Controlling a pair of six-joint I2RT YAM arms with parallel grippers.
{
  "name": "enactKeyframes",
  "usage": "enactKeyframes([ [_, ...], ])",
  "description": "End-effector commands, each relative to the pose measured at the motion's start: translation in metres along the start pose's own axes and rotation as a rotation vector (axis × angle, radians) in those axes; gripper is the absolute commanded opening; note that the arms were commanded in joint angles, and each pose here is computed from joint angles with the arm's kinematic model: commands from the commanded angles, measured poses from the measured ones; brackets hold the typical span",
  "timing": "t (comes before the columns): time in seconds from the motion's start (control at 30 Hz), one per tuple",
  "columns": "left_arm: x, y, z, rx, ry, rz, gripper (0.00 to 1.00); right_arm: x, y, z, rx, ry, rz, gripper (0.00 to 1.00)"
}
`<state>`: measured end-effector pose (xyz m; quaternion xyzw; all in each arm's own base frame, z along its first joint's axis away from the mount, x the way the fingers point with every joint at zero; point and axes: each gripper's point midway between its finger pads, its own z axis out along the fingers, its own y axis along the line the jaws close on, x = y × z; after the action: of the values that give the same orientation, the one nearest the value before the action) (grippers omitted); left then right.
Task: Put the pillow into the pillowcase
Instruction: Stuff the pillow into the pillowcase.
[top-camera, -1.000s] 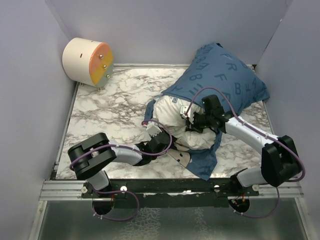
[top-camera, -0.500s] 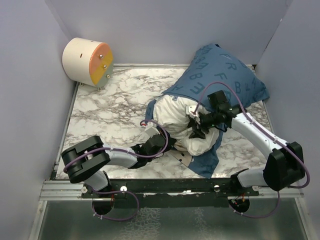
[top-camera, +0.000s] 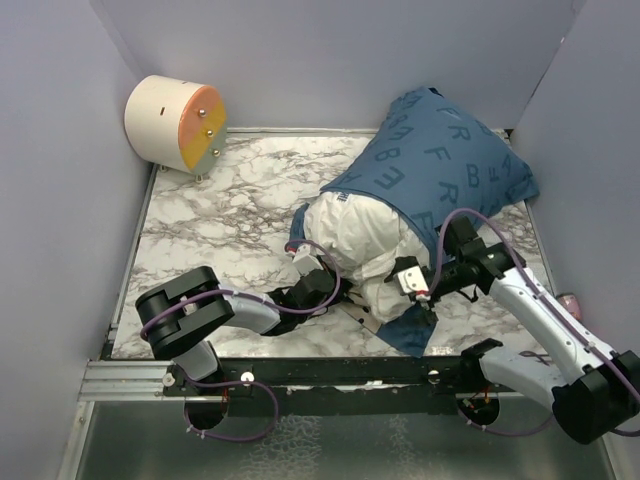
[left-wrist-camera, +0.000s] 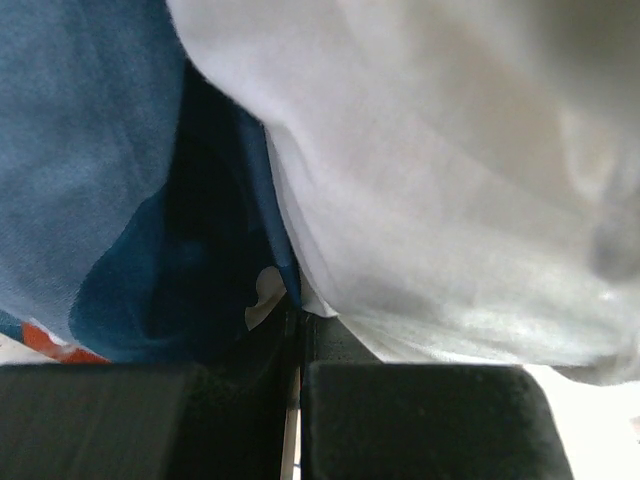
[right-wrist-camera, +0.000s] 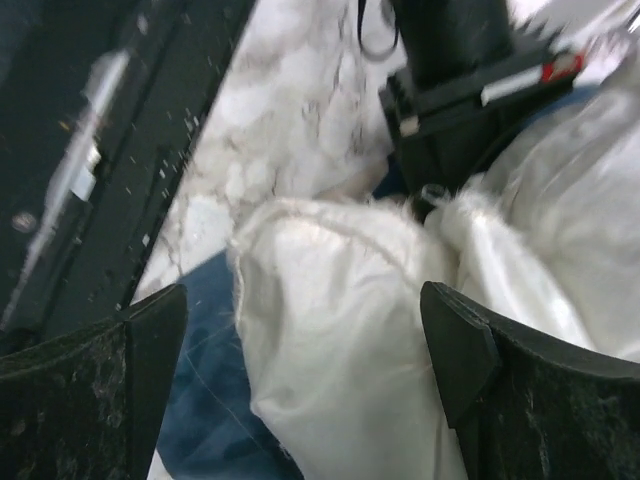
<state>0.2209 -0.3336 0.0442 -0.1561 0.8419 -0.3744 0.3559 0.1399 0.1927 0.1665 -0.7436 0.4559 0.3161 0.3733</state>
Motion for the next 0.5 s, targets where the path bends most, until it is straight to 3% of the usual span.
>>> enactKeyframes([
  [0.0,0.009,0.004,-0.005,-0.001,0.05,0.037,0.0,0.048,-0.019,0.007,0.093,0.168,-0.039,0.95],
  [0.17,0.008,-0.001,-0.008,0.013,0.051,0.04,0.0,0.077,-0.076,0.0,0.341,0.3,-0.002,0.8],
  [0.23,0.007,-0.002,-0.01,0.015,0.052,0.044,0.0,0.083,-0.095,-0.001,0.426,0.324,0.03,0.7],
  [0.27,0.007,0.0,-0.011,0.012,0.05,0.046,0.0,0.085,-0.106,-0.003,0.484,0.336,0.053,0.6],
  [0.37,0.008,0.006,-0.013,0.002,0.051,0.052,0.0,0.09,-0.145,-0.02,0.701,0.359,0.157,0.16],
  [0.43,0.009,0.01,-0.015,-0.003,0.052,0.056,0.0,0.091,-0.159,-0.027,0.778,0.353,0.226,0.02],
  [0.47,0.009,0.012,-0.016,-0.005,0.052,0.057,0.0,0.09,-0.163,-0.028,0.8,0.34,0.25,0.01],
])
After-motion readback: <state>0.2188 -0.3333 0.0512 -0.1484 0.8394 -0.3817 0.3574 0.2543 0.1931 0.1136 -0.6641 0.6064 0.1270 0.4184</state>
